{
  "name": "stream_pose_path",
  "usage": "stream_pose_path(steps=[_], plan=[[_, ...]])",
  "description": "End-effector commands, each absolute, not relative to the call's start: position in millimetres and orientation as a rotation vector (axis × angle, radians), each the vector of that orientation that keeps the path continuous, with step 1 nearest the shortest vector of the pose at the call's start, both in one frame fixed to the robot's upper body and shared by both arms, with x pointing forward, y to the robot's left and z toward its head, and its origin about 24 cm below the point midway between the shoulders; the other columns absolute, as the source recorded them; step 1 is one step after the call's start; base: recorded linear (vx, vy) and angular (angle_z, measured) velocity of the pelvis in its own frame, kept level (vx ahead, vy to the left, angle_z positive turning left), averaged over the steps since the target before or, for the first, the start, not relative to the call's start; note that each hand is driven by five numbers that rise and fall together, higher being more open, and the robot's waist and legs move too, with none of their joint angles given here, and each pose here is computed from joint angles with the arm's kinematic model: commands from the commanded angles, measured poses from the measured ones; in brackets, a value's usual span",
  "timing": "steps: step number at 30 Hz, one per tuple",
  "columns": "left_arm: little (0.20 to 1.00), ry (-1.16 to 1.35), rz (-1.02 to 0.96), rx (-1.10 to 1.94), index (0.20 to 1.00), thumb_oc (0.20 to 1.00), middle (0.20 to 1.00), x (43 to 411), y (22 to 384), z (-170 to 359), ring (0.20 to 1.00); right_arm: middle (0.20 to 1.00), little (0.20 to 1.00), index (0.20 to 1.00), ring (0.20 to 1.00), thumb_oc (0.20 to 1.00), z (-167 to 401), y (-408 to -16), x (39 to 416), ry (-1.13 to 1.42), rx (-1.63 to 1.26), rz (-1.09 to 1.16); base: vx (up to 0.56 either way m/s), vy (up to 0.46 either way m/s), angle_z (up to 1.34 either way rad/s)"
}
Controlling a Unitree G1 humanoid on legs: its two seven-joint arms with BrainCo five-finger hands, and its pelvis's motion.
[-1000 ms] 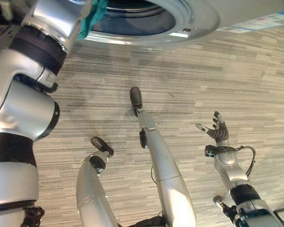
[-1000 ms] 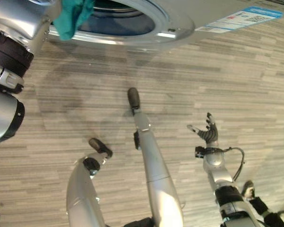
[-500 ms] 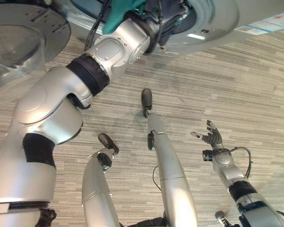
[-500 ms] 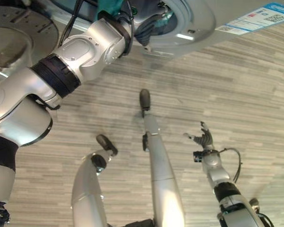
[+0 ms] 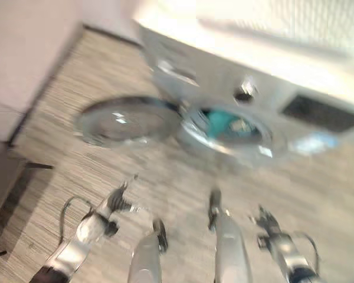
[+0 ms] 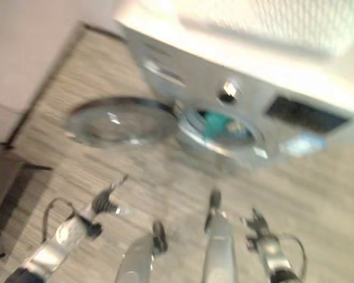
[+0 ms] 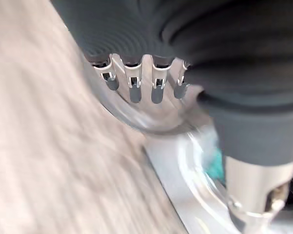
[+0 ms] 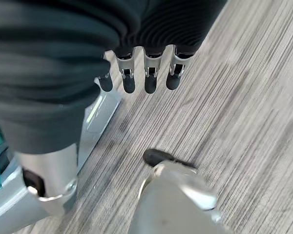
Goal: Grab the laundry basket,head to the washer,open it,put in the laundry and shut it.
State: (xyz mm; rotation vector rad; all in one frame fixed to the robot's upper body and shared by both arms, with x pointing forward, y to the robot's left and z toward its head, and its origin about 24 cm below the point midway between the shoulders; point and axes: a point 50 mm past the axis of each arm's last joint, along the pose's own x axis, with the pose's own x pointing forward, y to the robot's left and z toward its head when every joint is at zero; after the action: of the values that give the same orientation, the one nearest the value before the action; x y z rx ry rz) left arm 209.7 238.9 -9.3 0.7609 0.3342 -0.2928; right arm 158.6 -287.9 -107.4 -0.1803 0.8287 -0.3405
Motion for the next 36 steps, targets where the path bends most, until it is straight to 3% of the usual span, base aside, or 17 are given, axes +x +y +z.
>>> stream_pose_path(steps=[1, 4, 9, 19, 25, 30, 33, 36], plan=[[1.0, 0.222, -0.288, 0.674, 1.0, 1.0, 1.0, 241, 210, -1, 1.0, 1.0, 1.0, 1.0, 1.0, 1.0, -99, -320, 144, 0.821, -0.135, -0.495, 0.2, 0.099, -0.1], [1.0, 0.262, -0.256, 0.677, 1.0, 1.0, 1.0, 230, 216, -16, 1.0, 1.0, 1.0, 1.0, 1.0, 1.0, -89, -338, 140, 0.786, -0.169, -0.567, 0.1, 0.069, -0.04], [1.0, 0.286, -0.069, 0.382, 1.0, 1.0, 1.0, 209, 233, -23, 1.0, 1.0, 1.0, 1.0, 1.0, 1.0, -56, -363, 144, 0.591, -0.188, -0.694, 0.11, 0.051, 0.05], [1.0, 0.219, 0.158, 0.24, 1.0, 1.0, 1.0, 217, 233, -22, 1.0, 1.0, 1.0, 1.0, 1.0, 1.0, 13, -375, 162, 0.19, -0.247, -0.879, 0.04, 0.01, 0.12], [1.0, 0.233, 0.111, 0.285, 1.0, 1.0, 1.0, 215, 225, -26, 1.0, 1.0, 1.0, 1.0, 1.0, 1.0, 106, -383, 178, -0.254, -0.35, -1.017, 0.0, 0.0, 0.0], [1.0, 0.27, 0.06, 0.309, 1.0, 1.0, 1.0, 211, 215, -35, 1.0, 1.0, 1.0, 1.0, 1.0, 1.0, 204, -364, 176, -0.693, -0.576, -1.066, -0.01, -0.012, 0.11], [1.0, 0.275, 0.029, 0.312, 1.0, 1.0, 1.0, 210, 212, -37, 1.0, 1.0, 1.0, 1.0, 1.0, 1.0, 226, -363, 181, -0.745, -0.659, -1.045, 0.0, -0.011, 0.04], [1.0, 0.3, -0.049, 0.34, 1.0, 1.0, 1.0, 203, 209, -41, 1.0, 1.0, 1.0, 1.0, 1.0, 1.0, 271, -360, 206, -0.716, -0.987, -0.871, 0.01, -0.035, 0.05]])
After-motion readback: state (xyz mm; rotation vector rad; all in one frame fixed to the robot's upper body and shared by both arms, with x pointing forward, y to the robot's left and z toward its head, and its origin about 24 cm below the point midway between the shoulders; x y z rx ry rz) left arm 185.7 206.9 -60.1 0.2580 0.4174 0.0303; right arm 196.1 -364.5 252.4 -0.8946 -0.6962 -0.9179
